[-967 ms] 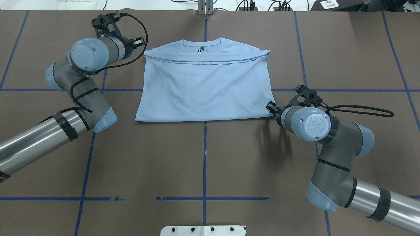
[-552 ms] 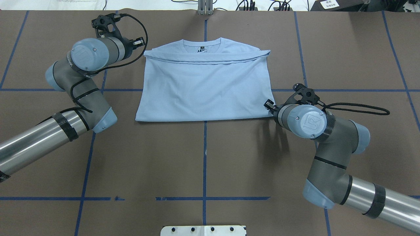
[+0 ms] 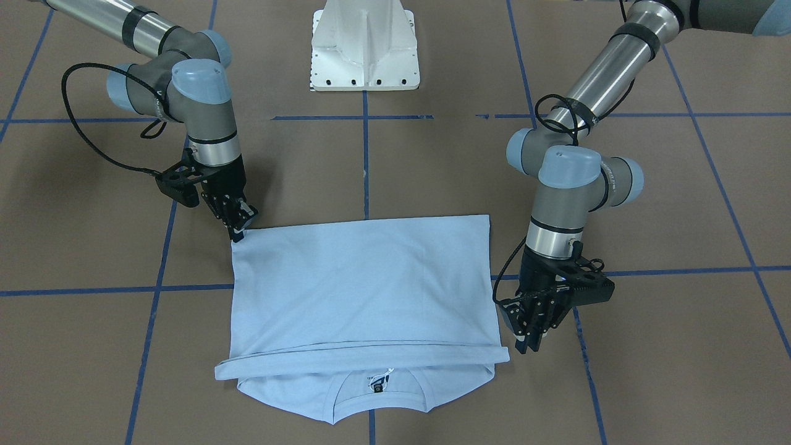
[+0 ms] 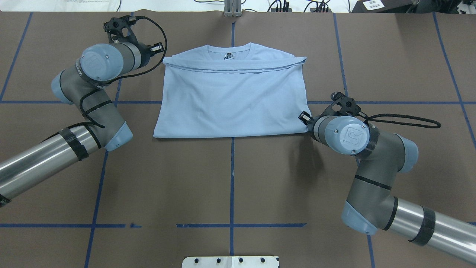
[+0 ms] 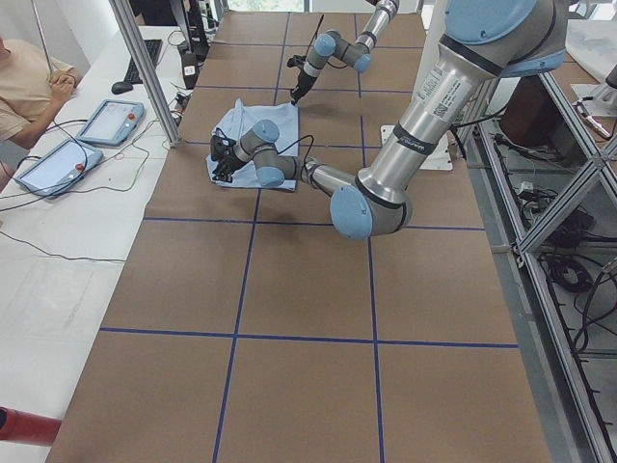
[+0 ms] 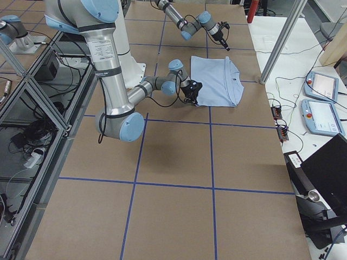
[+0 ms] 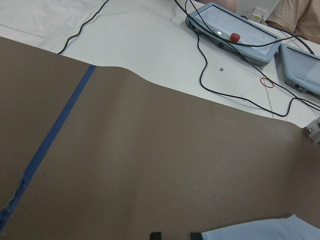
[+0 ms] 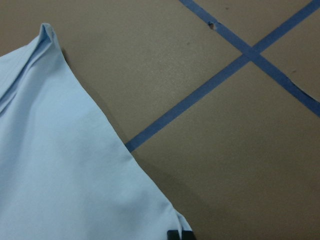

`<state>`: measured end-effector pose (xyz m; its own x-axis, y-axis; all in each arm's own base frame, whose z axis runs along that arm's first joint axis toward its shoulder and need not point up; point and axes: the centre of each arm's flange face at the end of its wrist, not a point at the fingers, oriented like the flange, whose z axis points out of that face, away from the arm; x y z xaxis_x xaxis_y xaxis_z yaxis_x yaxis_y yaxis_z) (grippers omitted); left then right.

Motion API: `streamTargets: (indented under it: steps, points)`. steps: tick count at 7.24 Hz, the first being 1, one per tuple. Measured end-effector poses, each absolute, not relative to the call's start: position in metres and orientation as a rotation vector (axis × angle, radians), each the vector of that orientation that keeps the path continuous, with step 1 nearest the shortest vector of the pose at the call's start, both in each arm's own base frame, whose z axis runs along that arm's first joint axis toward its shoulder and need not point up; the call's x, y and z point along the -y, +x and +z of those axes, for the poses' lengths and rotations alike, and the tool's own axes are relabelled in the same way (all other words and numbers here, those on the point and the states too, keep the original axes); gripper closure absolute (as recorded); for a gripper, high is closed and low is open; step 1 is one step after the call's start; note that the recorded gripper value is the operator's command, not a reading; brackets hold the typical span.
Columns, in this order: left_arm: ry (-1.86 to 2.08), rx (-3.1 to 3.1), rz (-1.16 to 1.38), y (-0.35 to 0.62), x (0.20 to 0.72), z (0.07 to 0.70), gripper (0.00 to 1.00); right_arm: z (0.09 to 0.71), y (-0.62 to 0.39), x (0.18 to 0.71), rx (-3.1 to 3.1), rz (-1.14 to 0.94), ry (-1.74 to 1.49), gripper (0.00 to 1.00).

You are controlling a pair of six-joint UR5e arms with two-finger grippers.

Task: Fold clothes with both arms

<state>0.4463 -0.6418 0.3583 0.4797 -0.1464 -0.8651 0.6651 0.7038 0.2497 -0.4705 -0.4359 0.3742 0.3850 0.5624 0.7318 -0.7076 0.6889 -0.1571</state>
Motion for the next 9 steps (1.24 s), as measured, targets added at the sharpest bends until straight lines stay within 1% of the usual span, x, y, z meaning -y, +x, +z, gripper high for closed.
streamTargets:
  steps: [1,2,3,4,7,8,9]
  points:
    - [0.625,-0.953,-0.535,0.446,0.642,0.357,0.68,0.365,-0.461,0.422,0.873,0.802,0.182,1.0]
    - [0.628,-0.961,-0.535,0.446,0.641,0.353,0.68,0.361,-0.448,0.384,0.888,0.762,0.152,1.0]
    - [0.635,-0.984,-0.528,0.446,0.636,0.34,0.6,0.36,-0.436,0.329,0.882,0.711,0.104,1.0]
    - [0.63,-1.031,-0.503,0.45,0.621,0.322,0.46,0.355,-0.43,0.276,0.856,0.67,0.044,1.0]
    - [0.541,-1.185,-0.384,0.441,0.56,0.289,0.46,0.318,-0.424,0.134,0.805,0.564,-0.129,1.0]
    - [0.508,-1.233,-0.34,0.434,0.544,0.279,0.28,0.313,-0.424,0.102,0.796,0.512,-0.157,0.01]
    - [0.46,-1.283,-0.311,0.43,0.53,0.269,0.0,0.314,-0.426,0.083,0.791,0.48,-0.149,0.0]
